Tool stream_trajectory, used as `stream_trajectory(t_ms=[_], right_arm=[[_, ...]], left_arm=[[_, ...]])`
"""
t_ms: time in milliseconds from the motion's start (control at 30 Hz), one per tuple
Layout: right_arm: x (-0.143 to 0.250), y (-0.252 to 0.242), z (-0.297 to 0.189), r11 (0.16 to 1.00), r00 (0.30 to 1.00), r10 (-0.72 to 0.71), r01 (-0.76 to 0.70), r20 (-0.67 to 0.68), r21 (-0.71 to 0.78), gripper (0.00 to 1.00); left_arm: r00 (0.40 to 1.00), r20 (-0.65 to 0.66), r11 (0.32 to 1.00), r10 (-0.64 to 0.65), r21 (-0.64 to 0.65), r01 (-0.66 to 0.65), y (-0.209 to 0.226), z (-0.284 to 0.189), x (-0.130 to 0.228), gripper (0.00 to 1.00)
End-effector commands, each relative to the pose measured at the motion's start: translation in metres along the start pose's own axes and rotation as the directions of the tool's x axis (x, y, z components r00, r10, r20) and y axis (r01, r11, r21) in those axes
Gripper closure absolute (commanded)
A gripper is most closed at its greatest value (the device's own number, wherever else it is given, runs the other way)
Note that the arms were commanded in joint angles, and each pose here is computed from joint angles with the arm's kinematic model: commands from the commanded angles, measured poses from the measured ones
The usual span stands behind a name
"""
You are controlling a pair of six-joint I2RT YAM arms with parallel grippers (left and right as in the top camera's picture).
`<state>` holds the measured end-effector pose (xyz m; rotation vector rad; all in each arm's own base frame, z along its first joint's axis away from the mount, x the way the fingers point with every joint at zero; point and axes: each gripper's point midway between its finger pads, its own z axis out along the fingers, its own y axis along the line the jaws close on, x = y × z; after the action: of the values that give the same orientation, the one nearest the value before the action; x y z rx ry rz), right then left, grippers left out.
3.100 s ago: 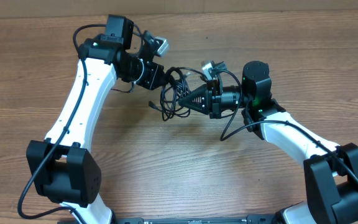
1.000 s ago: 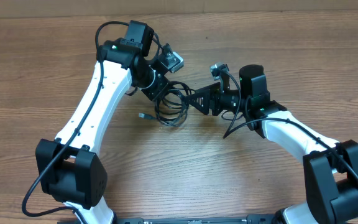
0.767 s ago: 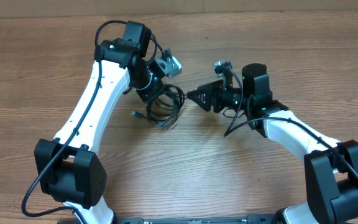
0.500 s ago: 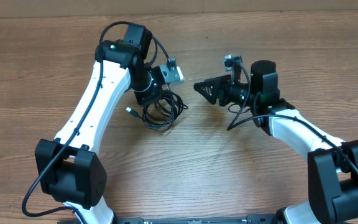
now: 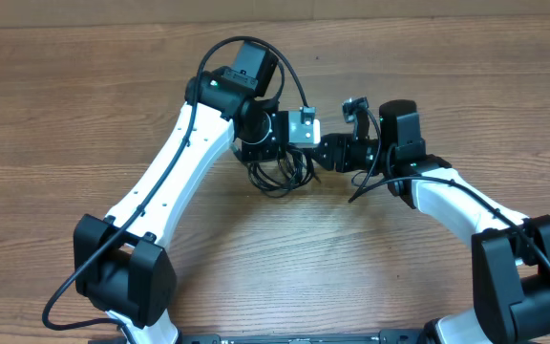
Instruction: Untangle cables
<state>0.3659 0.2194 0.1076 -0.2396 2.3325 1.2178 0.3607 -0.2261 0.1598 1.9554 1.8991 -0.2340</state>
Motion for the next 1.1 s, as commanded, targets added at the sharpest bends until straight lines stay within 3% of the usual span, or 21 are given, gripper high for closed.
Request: stream_trajectory(t_ms=[0,333,567,633,767,933,1067], right_arm=[[0.009,0.013,0.003,1.000,0.999,-0.008,0.008,-0.032,-0.009,0.51],[0.030,0.028,0.015,0.998,0.994,-0.050,0.048,-0.096,-0.027,0.39],[0.042,0.038,0.014,0.996,0.987,0.034,-0.047,-0.158,-0.079,0.34],[0.045,0.046,0.013,0.991,0.983,0.042,-0.064,-0.177,-0.118,0.28],[0.046,0.048,0.012,0.972,0.962,0.187,-0.210,-0.200,-0.104,0.29],[0.044,0.048,0.012,0.886,0.871,0.441,-0.461,-0.216,-0.049,0.34],[0.041,0.050,0.013,0.852,0.838,0.503,-0.522,-0.213,-0.043,0.34]], left_arm=[[0.999,0.031,0.999,0.043,-0.019,-0.042,0.004,0.000,-0.011,0.96],[0.997,0.044,0.997,0.069,-0.021,-0.068,0.001,0.002,-0.022,0.96],[0.995,0.051,0.996,0.082,-0.039,-0.080,0.004,0.003,-0.026,0.96],[0.995,0.051,0.995,0.084,-0.050,-0.081,0.007,0.003,-0.027,0.96],[0.994,0.066,0.993,0.088,-0.087,-0.082,0.016,0.002,-0.032,0.96],[0.991,0.084,0.989,0.102,-0.119,-0.092,0.023,0.000,-0.037,0.96],[0.991,0.082,0.988,0.103,-0.123,-0.092,0.024,0.000,-0.037,0.96]])
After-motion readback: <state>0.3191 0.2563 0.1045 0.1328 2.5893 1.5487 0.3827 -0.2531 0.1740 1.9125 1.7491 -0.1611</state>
